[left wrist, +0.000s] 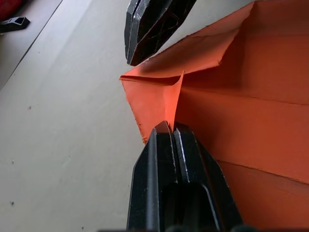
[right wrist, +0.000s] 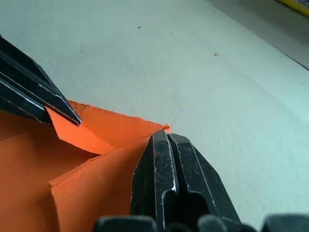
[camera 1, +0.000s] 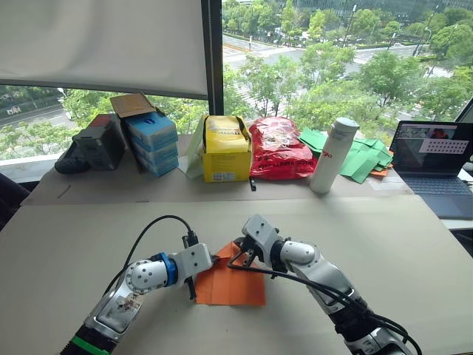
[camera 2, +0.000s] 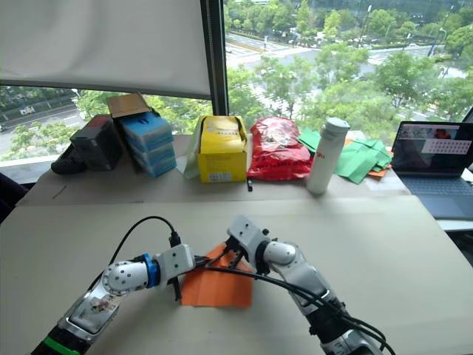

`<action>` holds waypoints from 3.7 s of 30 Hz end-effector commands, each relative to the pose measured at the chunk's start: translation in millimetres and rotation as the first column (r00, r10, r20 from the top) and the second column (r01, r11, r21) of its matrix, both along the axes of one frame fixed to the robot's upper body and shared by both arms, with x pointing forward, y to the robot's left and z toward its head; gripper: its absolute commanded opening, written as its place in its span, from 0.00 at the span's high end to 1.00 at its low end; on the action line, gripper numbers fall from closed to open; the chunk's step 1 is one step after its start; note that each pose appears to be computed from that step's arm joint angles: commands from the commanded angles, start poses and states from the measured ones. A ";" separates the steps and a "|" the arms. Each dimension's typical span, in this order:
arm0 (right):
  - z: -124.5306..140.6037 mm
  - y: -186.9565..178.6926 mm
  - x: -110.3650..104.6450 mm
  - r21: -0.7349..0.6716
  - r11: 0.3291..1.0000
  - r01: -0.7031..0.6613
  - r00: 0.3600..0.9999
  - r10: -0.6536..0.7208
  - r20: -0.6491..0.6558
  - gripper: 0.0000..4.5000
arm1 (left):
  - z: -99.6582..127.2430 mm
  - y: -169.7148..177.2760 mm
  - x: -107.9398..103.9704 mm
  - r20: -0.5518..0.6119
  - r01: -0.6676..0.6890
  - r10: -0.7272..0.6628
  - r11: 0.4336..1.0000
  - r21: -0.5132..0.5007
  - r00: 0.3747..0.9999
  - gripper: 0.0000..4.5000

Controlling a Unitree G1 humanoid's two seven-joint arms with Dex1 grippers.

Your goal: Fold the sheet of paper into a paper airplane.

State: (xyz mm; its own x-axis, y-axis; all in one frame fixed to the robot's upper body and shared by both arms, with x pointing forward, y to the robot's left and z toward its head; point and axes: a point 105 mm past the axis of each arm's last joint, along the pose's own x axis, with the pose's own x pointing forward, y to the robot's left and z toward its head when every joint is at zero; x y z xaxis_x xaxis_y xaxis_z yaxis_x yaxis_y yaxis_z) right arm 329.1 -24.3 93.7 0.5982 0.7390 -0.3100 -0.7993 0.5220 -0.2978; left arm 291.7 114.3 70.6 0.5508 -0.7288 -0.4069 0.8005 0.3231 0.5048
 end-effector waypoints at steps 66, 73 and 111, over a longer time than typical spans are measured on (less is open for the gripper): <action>-26.2 17.7 -2.4 -0.150 0.986 -0.075 0.997 0.071 -0.028 1.00 | -36.7 14.2 11.6 -0.514 -0.283 0.252 0.959 0.018 0.820 0.99; -26.6 19.4 -2.5 -0.146 0.987 -0.074 0.997 0.070 -0.030 1.00 | -40.7 29.0 -5.6 -0.508 -0.267 0.264 0.961 0.069 0.820 0.99; -18.2 25.3 -2.8 -0.124 0.987 -0.101 0.995 0.100 -0.008 1.00 | 34.4 34.8 -8.6 -0.424 -0.270 0.124 0.914 -0.303 0.897 0.99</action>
State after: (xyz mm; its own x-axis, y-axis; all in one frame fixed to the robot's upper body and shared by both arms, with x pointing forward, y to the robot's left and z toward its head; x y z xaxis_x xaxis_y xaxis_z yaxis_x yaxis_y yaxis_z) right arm 327.1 2.7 77.5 0.5201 0.7567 -0.3961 -0.8469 0.3969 -0.3537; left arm 286.5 159.2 102.0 0.5805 -0.7170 -0.3858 0.7774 0.6290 0.0009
